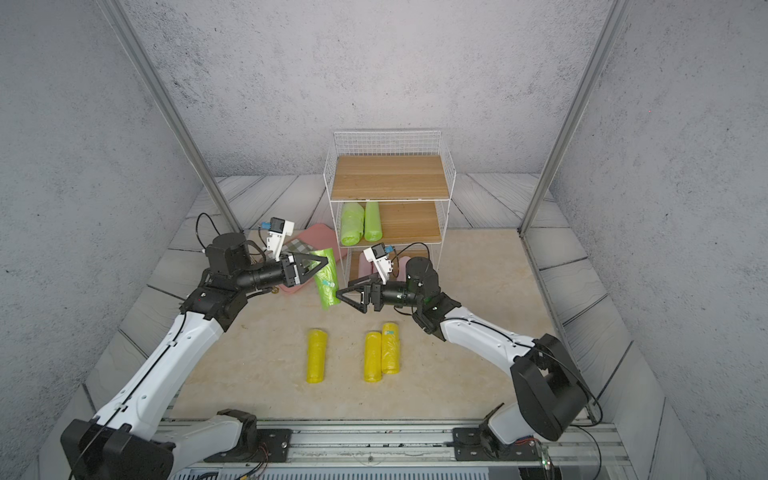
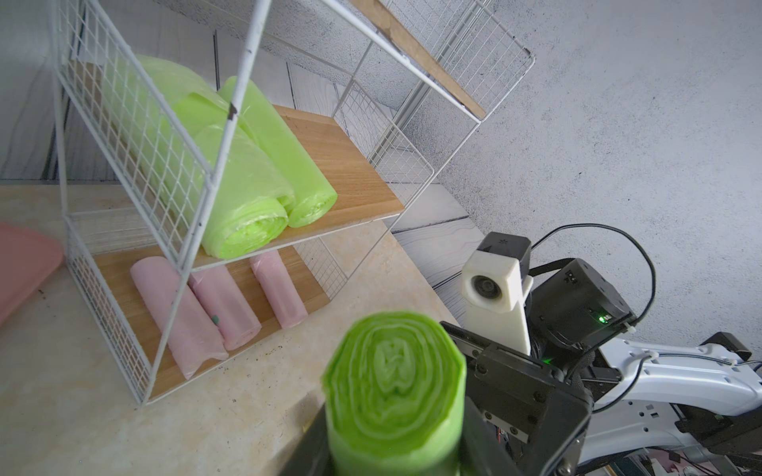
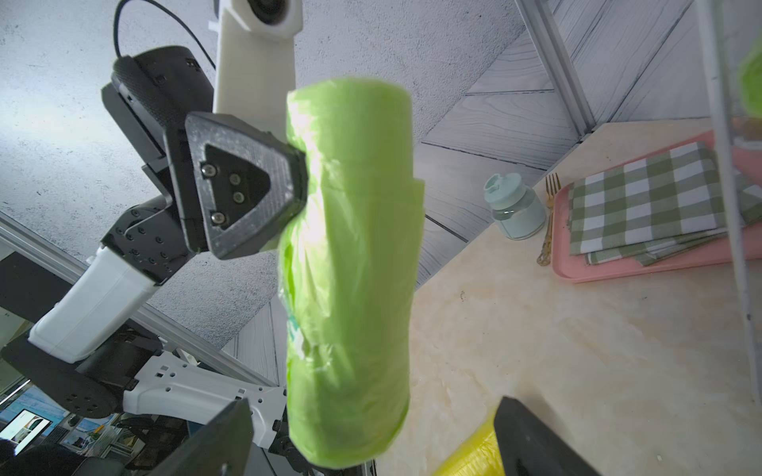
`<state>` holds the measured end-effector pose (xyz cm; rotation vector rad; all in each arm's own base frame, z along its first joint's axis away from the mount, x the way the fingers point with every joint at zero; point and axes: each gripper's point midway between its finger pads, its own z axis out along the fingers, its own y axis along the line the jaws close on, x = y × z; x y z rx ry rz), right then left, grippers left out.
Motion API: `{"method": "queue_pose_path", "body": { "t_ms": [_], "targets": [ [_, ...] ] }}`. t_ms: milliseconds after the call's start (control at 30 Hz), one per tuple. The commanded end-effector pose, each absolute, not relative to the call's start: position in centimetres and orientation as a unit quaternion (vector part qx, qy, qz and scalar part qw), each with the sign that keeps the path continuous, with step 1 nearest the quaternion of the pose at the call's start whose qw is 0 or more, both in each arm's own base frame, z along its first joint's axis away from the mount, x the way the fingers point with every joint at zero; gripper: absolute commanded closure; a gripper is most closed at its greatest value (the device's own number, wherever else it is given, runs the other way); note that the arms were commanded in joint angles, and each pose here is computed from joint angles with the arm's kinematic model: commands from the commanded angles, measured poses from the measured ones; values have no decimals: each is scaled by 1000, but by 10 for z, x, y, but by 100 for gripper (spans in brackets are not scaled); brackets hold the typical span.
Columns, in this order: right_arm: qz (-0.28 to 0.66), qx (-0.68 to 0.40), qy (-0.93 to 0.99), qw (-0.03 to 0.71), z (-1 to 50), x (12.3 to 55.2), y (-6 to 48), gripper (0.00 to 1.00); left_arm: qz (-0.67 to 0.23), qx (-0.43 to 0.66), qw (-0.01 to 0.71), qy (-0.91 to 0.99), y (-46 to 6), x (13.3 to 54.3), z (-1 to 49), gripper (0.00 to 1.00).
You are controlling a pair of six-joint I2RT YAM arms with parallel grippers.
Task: Sort the rolls of trash bags by color and place them on the shelf
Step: Pick up the roll of trash bags from the center of the board.
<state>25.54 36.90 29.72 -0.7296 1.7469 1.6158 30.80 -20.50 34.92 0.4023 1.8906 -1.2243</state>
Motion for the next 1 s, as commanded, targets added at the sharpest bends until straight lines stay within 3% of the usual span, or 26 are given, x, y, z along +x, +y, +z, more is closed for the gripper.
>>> {"method": "queue_pose_path", "body": {
  "t_ms": [0,400,633,967],
  "targets": [
    [622,-284,654,324,303,256,381,6,-488,177,440,733,-204,307,361,100],
    [625,-292,656,307,297,247,400,15,-488,174,442,732,-204,310,356,100],
    [624,-292,655,310,299,247,400,26,-495,173,430,735,-206,308,351,100],
    [616,-300,661,308,298,243,397,53,-499,174,417,740,-208,308,344,100]
  ]
}}
